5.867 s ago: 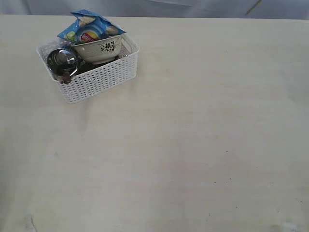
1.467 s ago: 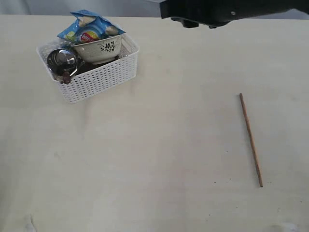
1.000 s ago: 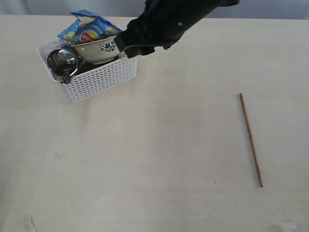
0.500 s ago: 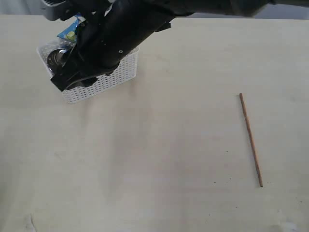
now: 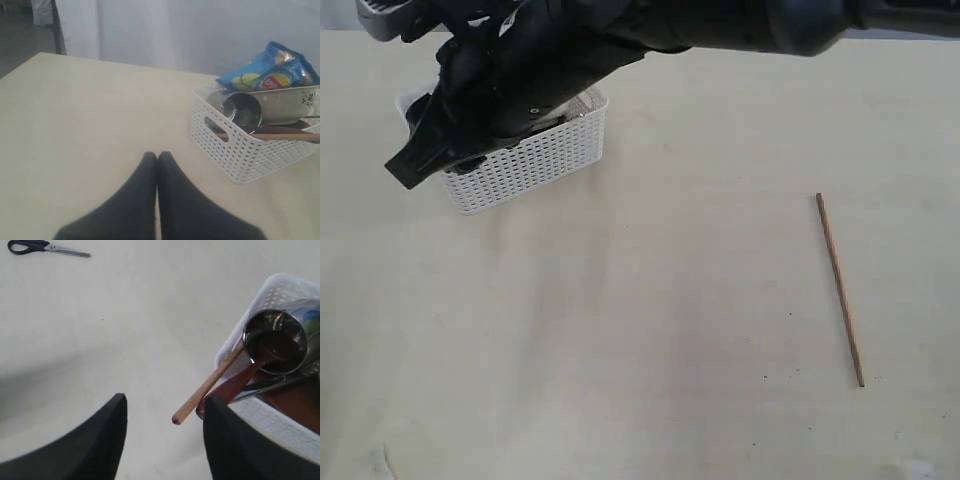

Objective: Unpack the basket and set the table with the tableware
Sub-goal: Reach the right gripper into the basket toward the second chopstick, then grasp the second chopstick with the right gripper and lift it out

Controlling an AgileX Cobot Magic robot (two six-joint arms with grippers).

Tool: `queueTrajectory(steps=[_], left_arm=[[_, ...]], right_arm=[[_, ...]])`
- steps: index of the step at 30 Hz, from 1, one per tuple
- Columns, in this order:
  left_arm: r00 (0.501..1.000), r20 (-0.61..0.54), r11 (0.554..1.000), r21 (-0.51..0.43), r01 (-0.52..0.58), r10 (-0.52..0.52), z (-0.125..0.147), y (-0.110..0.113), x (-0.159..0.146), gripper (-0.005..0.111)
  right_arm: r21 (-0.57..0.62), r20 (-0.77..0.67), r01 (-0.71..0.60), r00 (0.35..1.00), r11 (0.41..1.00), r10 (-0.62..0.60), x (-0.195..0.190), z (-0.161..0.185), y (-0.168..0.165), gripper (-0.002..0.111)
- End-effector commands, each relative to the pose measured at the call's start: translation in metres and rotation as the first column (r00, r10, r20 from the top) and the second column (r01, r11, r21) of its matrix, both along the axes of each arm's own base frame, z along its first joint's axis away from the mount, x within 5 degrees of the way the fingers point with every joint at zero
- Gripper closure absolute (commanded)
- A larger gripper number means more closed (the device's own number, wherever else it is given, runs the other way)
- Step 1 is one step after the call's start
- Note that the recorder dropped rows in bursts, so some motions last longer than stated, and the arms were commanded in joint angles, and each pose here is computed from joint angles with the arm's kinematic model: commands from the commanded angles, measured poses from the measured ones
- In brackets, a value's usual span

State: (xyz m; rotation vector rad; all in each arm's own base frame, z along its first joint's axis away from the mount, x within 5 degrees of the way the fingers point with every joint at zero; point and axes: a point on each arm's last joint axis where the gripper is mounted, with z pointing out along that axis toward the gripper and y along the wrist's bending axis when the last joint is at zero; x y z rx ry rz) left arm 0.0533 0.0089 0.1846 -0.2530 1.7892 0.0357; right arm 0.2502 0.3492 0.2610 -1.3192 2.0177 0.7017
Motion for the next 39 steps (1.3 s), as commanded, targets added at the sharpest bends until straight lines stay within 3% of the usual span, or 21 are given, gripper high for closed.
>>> queueTrajectory(steps=[1,8,19,27,39], left_arm=[[1.000,0.003,1.000,0.003,0.005,-0.005,0.000,0.000,0.000,0.107],[1.000,0.003,1.000,0.003,0.005,-0.005,0.000,0.000,0.000,0.107],[1.000,0.003,1.000,0.003,0.005,-0.005,0.000,0.000,0.000,0.107],[1.000,0.003,1.000,0.003,0.005,-0.005,0.000,0.000,0.000,0.107],[1.000,0.003,1.000,0.003,0.005,-0.005,0.000,0.000,0.000,0.107]], right_arm=[[-0.012,0.014,0.006,1.000,1.000,-0.005,0.005,-0.012,0.005,0.062],[-0.034,0.005,0.025,1.000,0.999,-0.025,0.012,-0.033,0.010,0.062],[-0.018,0.014,0.050,0.999,0.999,-0.050,0.015,-0.037,0.012,0.062],[-0.014,0.009,0.053,0.999,0.998,-0.053,0.015,-0.037,0.013,0.083],[-0.022,-0.052,0.070,0.996,0.997,-0.072,0.013,-0.038,0.012,0.083]])
